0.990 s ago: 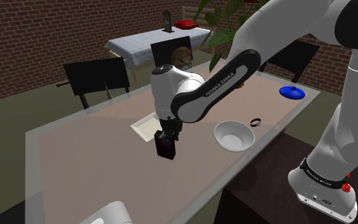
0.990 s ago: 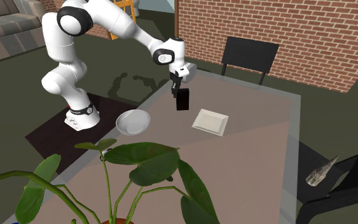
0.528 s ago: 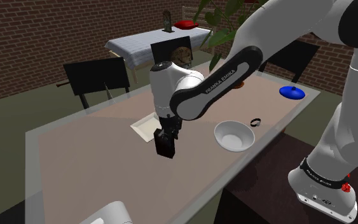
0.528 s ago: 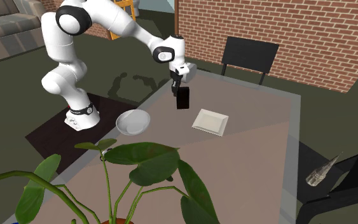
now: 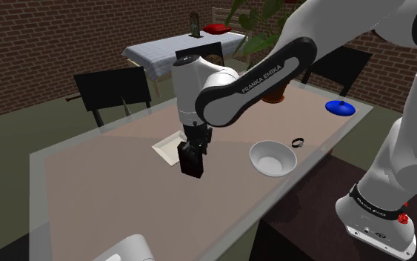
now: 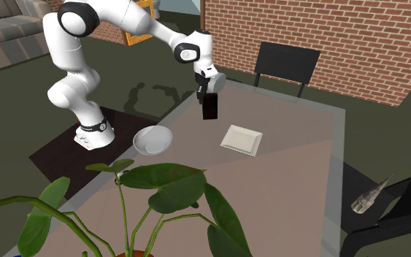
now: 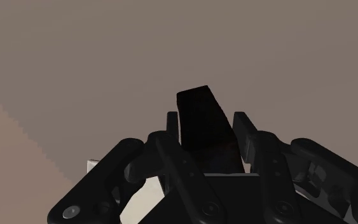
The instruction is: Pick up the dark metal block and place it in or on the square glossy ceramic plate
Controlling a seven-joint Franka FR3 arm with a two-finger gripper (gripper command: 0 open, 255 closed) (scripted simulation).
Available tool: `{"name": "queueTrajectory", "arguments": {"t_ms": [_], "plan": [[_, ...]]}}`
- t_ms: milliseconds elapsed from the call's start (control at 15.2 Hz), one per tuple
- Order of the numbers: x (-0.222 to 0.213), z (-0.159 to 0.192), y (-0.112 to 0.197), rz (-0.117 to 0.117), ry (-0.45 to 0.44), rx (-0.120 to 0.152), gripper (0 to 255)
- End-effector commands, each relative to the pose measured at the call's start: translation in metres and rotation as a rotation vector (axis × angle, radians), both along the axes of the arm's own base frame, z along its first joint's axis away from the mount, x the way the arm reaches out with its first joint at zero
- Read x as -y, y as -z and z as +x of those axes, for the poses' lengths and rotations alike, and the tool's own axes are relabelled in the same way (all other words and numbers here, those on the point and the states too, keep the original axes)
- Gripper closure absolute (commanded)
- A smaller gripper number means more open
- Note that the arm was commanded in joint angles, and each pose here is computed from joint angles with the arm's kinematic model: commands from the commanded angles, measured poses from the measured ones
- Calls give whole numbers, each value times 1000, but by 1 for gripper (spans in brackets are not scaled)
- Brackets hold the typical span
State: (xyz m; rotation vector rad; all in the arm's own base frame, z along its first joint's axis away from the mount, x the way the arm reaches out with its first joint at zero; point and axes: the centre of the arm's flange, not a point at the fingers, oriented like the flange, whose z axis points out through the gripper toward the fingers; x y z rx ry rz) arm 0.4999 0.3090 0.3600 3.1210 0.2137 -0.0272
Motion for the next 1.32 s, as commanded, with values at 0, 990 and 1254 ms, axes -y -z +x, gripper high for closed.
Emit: {"name": "queueTrajectory", "arguments": {"t_ms": [0, 990, 1254], "plan": [[0, -1, -10, 0, 0, 0, 255], [35, 110, -62, 0, 0, 0, 255], [51, 160, -73, 0, 0, 0, 255]]}}
